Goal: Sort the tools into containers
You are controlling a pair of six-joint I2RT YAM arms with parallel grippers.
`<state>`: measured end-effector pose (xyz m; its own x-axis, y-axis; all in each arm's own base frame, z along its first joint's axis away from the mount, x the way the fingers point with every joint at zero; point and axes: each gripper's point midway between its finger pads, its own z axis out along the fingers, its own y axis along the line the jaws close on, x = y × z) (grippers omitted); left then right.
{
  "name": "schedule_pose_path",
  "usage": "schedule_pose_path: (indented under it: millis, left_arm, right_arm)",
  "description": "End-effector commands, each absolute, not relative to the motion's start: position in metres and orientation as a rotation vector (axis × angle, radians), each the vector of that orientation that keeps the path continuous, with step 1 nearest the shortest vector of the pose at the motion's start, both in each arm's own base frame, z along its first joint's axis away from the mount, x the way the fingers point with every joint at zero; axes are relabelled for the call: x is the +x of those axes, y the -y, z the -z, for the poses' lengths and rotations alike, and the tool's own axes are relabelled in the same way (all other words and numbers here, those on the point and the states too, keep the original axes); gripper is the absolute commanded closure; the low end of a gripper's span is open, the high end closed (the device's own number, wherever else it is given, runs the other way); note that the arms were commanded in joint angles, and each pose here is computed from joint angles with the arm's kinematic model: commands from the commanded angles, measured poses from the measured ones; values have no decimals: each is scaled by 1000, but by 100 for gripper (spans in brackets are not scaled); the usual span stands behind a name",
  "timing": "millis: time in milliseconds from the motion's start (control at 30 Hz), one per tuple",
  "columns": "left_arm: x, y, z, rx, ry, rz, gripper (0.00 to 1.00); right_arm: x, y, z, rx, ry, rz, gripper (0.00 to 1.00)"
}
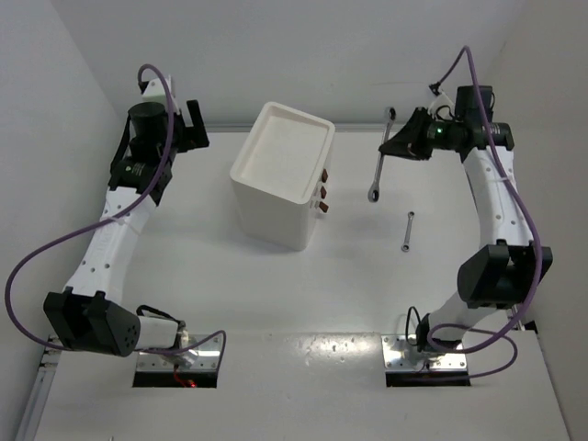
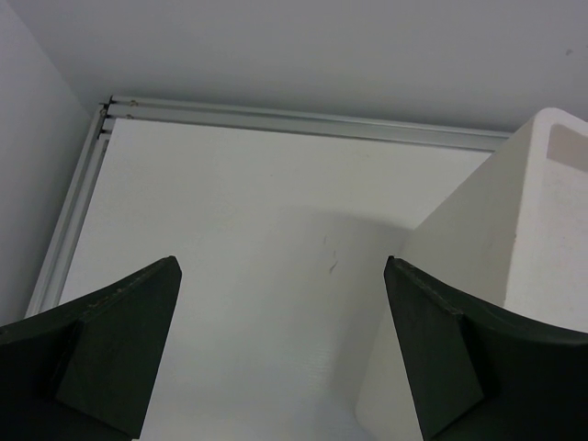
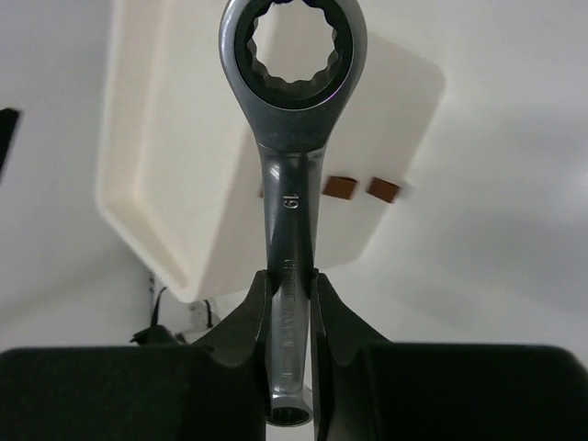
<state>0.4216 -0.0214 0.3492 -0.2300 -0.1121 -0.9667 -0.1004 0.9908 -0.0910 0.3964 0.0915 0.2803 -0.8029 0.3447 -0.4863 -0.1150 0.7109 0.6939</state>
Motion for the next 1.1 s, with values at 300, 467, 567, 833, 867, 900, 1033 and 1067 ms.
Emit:
schedule_pose_path:
  millis: [300, 467, 567, 833, 867, 900, 1033, 1067]
  left_arm:
    - [427, 35, -354, -123, -1787, 30, 1]
    - [426, 36, -354, -103, -1787, 12, 1]
    - [425, 34, -352, -102, -1796, -6, 1]
    - [424, 31, -350, -99, -1804, -25, 1]
    - [424, 31, -350, -99, -1804, -25, 1]
    - [424, 31, -350, -99, -1804, -25, 1]
    - [424, 31, -345, -98, -1815, -27, 1]
    - [422, 28, -349, -115, -1805, -26, 1]
  right_arm:
    - [416, -193, -388, -122, -2032, -1377, 100]
    - [432, -234, -389, -154, -1992, -1489, 100]
    - [441, -256, -393, -197, -1955, -1518, 100]
    - [453, -293, -354, -213, -2045, -1545, 100]
    - [454, -293, -347, -221, -2060, -1535, 100]
    - [457, -293, -347, -230, -2054, -1516, 100]
    - [463, -296, -326, -256, -2115, -1457, 100]
    - [463, -295, -321, -249, -2134, -1441, 100]
